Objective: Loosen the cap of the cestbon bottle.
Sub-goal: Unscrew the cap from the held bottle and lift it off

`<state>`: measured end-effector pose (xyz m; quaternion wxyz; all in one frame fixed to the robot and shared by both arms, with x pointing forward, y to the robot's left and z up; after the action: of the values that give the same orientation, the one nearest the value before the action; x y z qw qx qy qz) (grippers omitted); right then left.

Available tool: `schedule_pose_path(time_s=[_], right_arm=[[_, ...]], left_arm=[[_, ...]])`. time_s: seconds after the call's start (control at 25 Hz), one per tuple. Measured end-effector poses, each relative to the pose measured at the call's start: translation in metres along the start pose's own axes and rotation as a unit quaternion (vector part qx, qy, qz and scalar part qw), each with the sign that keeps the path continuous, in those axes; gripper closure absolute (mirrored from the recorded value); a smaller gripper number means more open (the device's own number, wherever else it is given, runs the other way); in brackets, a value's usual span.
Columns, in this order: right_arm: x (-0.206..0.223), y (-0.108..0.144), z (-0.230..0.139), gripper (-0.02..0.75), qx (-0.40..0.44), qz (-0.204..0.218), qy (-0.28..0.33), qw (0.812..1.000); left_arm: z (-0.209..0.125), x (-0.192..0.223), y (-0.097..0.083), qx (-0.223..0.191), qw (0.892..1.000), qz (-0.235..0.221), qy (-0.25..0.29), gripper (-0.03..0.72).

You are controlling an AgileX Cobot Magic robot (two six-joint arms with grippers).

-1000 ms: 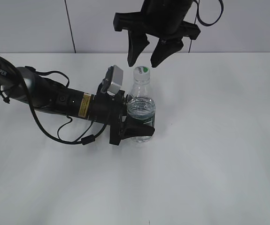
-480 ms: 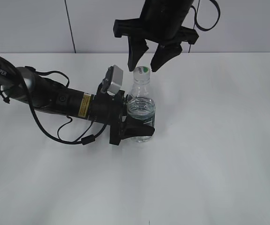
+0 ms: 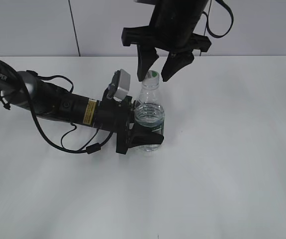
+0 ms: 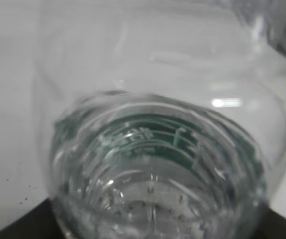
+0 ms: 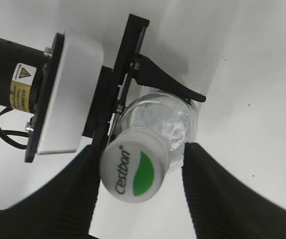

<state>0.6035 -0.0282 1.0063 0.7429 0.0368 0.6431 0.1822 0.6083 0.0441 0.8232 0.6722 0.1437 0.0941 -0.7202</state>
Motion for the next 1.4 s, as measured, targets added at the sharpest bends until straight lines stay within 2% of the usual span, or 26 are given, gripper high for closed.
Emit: schedule_pose_path(time_s=[0.2, 0.4, 0.72, 1.04, 1.4], right_arm=[[0.0005, -0.0001, -0.0003, 0.344, 0.001, 0.000, 0.001, 1.000], [0.0004, 0.0008, -0.0007, 0.437, 0.002, 0.004, 0.002, 1.000], [0.0004, 0.0009, -0.0005, 0.437, -0.010, 0.004, 0.002, 1.000], [0.0004, 0.0012, -0.0006, 0.437, -0.160, 0.005, 0.001, 0.987], [-0.0004, 0.0017, -0.0009, 0.437, -0.331, 0.007, 0.000, 0.944]], left_arm=[[0.0000, 0.0000, 0.0000, 0.000, 1.000, 0.000, 0.000, 0.274], [-0.0001, 0.0000, 0.0002, 0.000, 1.000, 0.001, 0.000, 0.274], [-0.0001, 0.0000, 0.0002, 0.000, 1.000, 0.001, 0.000, 0.274], [-0.0002, 0.0000, 0.0000, 0.000, 1.000, 0.000, 0.001, 0.274], [-0.0010, 0.0000, -0.0011, 0.003, 1.000, -0.004, 0.004, 0.274]])
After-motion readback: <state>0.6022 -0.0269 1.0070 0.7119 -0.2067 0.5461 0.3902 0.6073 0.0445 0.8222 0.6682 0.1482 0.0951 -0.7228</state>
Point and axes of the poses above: a point on each arm's last joint axis where the gripper is mounted, x pointing out along that axis toward the gripper, y along the wrist's bending axis when the last joint is at zero, z = x × y, the point moved 4 cm from there along x, pointing out along that axis toward the gripper, and after that the axes turned 10 degrees about x, right-handed, at the moved point
